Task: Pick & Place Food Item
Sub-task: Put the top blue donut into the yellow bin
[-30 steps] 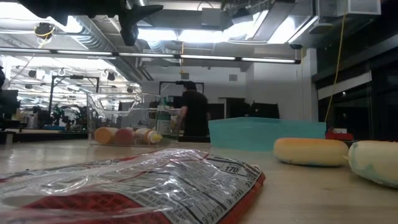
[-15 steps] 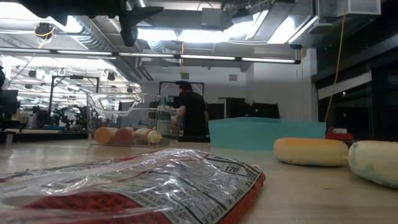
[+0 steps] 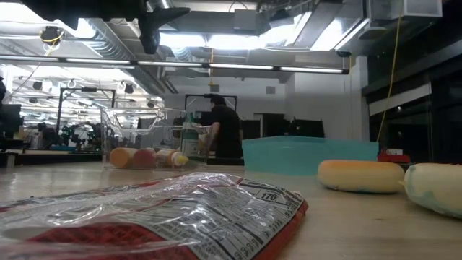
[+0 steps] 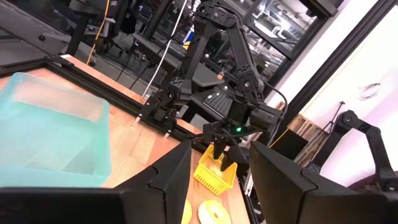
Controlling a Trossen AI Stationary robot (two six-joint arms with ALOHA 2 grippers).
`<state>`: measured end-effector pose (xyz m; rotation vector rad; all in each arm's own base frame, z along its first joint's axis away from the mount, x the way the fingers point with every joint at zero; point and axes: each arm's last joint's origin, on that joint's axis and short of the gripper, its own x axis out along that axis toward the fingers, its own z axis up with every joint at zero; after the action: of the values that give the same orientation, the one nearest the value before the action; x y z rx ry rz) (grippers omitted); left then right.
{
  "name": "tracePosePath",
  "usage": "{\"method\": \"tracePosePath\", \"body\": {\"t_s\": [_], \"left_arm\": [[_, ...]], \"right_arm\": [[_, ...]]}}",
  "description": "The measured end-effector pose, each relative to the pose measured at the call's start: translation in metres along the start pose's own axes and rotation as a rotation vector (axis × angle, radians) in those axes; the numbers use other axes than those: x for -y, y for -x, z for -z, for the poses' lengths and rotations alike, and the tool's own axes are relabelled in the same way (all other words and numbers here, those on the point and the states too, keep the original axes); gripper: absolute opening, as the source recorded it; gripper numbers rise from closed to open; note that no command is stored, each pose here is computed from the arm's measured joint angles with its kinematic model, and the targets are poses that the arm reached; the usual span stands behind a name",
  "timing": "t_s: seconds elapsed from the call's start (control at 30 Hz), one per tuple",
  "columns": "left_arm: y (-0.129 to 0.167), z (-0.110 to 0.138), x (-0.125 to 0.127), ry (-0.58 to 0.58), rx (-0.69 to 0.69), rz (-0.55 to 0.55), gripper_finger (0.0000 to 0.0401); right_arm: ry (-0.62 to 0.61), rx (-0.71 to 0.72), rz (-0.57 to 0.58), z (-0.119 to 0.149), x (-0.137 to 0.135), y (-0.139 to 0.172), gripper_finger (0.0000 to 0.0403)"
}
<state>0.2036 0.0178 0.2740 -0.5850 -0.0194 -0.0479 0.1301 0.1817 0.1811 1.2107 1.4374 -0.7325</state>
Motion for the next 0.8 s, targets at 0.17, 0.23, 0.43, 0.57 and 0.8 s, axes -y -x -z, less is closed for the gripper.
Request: {"method": "tracePosePath", "body": {"t_s": [0.17, 0.23, 0.43, 0.57, 0.8], "left_arm": [[0.0, 0.0, 0.0, 0.0, 0.0, 0.0, 0.0157], [0.0, 0.0, 0.0, 0.0, 0.001, 0.0, 0.0157], [0.0, 0.0, 0.0, 0.0, 0.001, 0.0, 0.0157], [0.0, 0.0, 0.0, 0.0, 0.001, 0.0, 0.0157], [0.0, 0.0, 0.0, -0.001, 0.004, 0.002, 0.0157]], "right_arm": [[-0.003, 0.027, -0.061, 0.006, -0.012, 0.015, 0.0236], [-0.006, 0.06, -0.091, 0.008, -0.019, 0.026, 0.0232], [-0.021, 0.228, -0.259, 0.006, -0.044, 0.061, 0.0223], [-0.066, 0.418, -0.448, -0.006, -0.065, 0.082, 0.0221], [-0.03, 0.438, -0.402, -0.052, -0.092, 0.087, 0.0221]]}}
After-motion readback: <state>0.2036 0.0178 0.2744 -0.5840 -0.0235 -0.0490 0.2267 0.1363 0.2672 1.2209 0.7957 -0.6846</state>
